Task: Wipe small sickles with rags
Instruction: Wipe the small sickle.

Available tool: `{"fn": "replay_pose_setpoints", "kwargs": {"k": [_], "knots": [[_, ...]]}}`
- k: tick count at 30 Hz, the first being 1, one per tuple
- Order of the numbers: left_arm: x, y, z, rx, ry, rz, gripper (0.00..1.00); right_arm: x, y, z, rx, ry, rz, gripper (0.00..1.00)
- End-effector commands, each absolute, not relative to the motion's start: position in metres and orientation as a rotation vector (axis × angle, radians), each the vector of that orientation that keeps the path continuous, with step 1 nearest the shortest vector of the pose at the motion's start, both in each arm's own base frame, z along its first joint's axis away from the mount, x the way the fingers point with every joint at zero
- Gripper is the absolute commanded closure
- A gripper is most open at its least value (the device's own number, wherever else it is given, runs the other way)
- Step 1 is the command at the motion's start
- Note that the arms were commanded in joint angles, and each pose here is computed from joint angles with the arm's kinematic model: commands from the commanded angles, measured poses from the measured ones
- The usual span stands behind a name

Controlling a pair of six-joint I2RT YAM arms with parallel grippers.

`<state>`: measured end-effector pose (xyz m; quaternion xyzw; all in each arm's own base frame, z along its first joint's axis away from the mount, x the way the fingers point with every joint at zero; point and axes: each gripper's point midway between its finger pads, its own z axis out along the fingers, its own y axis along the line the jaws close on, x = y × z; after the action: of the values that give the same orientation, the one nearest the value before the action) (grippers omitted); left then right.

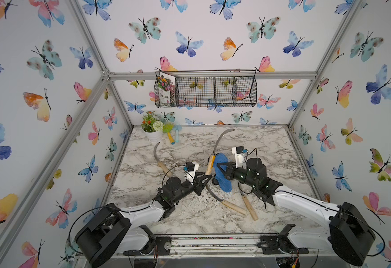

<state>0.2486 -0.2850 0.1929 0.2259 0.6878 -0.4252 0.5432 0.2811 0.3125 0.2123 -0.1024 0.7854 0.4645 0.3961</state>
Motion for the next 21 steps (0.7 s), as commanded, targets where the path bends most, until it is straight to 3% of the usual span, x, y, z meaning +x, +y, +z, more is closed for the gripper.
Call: {"fn": "replay_pose_setpoints", "kwargs": {"k": [1, 8, 21], "knots": [[0.256, -0.293, 0.203, 0.547, 1.609, -0.988, 1.00, 0.269, 0.340, 0.219, -0.413, 1.945, 1.326, 0.98], [0.260, -0.297, 0.198, 0.552, 1.633, -0.979, 1.00, 0.267, 0.348, 0.221, -0.443, 1.915, 1.357, 0.98], [0.257, -0.301, 0.195, 0.572, 1.642, -1.008, 1.00, 0.279, 0.326, 0.301, -0.402, 1.749, 1.317, 0.97]]}}
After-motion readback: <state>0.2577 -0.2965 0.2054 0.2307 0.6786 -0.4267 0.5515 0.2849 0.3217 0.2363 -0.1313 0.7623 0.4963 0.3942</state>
